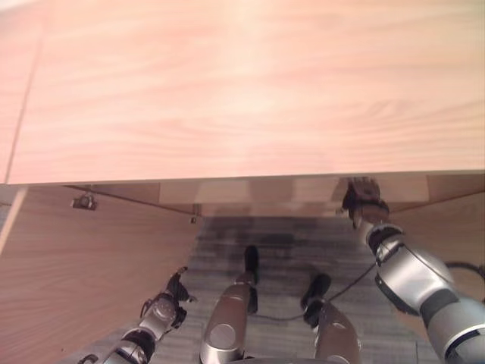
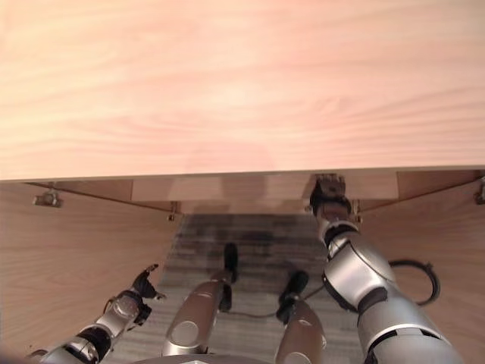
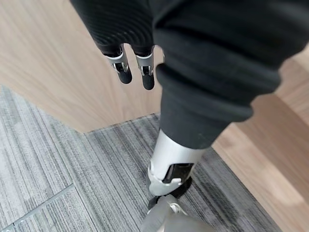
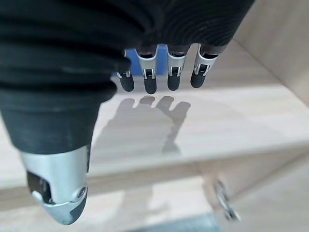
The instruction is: Put the empty folder in the office cabinet
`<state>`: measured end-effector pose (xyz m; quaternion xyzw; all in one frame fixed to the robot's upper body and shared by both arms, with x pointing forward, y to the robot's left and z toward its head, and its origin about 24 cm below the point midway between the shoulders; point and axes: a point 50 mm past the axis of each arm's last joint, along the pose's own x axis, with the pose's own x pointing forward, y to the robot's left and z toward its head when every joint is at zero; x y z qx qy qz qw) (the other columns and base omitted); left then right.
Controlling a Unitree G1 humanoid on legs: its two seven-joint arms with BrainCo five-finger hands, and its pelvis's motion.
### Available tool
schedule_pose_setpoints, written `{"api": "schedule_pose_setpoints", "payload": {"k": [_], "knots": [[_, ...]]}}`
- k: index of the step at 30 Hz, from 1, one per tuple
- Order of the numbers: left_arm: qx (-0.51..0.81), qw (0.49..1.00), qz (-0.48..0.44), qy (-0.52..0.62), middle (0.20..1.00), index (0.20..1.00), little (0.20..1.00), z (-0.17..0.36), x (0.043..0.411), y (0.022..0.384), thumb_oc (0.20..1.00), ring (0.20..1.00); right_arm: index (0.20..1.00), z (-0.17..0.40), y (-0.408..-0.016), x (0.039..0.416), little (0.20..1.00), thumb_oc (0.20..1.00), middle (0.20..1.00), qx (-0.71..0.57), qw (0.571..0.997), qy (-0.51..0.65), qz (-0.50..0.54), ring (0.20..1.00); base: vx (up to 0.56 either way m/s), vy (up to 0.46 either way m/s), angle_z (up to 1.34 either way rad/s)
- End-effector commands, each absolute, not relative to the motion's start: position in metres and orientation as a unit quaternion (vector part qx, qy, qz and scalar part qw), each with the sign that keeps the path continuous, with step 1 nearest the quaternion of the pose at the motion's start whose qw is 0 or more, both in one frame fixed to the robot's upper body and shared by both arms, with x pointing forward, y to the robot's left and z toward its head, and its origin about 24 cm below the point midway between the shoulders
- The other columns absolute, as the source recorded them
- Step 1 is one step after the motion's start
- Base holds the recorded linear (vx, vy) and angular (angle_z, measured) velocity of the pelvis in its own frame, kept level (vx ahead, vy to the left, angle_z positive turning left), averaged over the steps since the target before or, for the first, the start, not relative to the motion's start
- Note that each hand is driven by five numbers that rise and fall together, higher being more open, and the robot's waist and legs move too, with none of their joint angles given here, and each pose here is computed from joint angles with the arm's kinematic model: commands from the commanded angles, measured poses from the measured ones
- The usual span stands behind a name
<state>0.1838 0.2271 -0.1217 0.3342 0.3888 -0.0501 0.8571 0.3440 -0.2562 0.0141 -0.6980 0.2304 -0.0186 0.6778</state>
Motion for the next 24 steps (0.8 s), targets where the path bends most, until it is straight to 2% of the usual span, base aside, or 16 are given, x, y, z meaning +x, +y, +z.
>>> {"api": "schedule_pose_setpoints", "payload": {"k": [1, 7, 8, 9, 11, 14, 15, 22, 24], "knots": [[0.355, 0.827, -0.081, 0.429, 1.000, 1.000, 1.000, -0.135, 0.158, 0.231, 1.000, 1.000, 1.000, -0.006, -0.264, 0.327, 1.000, 1.000, 1.000, -0.692, 0.670, 0.267, 0.005, 1.000, 0.07, -0.074, -0.07], [0.337, 0.813, -0.070, 0.470, 1.000, 1.000, 1.000, -0.144, 0.150, 0.226, 1.000, 1.000, 1.000, -0.078, -0.256, 0.260, 1.000, 1.000, 1.000, -0.584, 0.719, 0.374, 0.043, 1.000, 0.04, 0.070, -0.30], [0.337, 0.813, -0.070, 0.470, 1.000, 1.000, 1.000, -0.144, 0.150, 0.226, 1.000, 1.000, 1.000, -0.078, -0.256, 0.259, 1.000, 1.000, 1.000, -0.584, 0.719, 0.375, 0.043, 1.000, 0.12, 0.122, -0.54], [0.333, 0.806, -0.070, 0.484, 1.000, 1.000, 1.000, -0.148, 0.145, 0.220, 1.000, 1.000, 1.000, -0.101, -0.248, 0.231, 1.000, 1.000, 1.000, -0.537, 0.734, 0.413, 0.049, 1.000, 0.08, 0.092, -0.34], [0.331, 0.803, -0.069, 0.491, 1.000, 1.000, 1.000, -0.150, 0.142, 0.218, 1.000, 1.000, 1.000, -0.109, -0.245, 0.219, 1.000, 1.000, 1.000, -0.518, 0.740, 0.427, 0.049, 1.000, 0.08, 0.149, -0.22], [0.329, 0.792, -0.075, 0.508, 1.000, 1.000, 1.000, -0.154, 0.137, 0.212, 1.000, 1.000, 1.000, -0.132, -0.250, 0.173, 1.000, 1.000, 1.000, -0.429, 0.756, 0.493, 0.008, 1.000, 0.04, 0.284, -0.38], [0.334, 0.786, -0.078, 0.514, 1.000, 1.000, 1.000, -0.156, 0.133, 0.212, 1.000, 1.000, 1.000, -0.142, -0.252, 0.145, 1.000, 1.000, 1.000, -0.393, 0.753, 0.528, -0.006, 1.000, 0.02, 0.327, -0.61], [0.294, 0.772, -0.052, 0.561, 1.000, 1.000, 1.000, -0.163, 0.107, 0.218, 1.000, 1.000, 1.000, -0.161, -0.247, 0.084, 1.000, 1.000, 1.000, -0.231, 0.759, 0.597, -0.116, 1.000, -0.09, 0.220, -0.65], [0.292, 0.768, -0.054, 0.567, 1.000, 1.000, 1.000, -0.164, 0.102, 0.217, 1.000, 1.000, 1.000, -0.162, -0.244, 0.078, 1.000, 1.000, 1.000, -0.218, 0.758, 0.603, -0.121, 1.000, -0.10, 0.140, -0.39]]}}
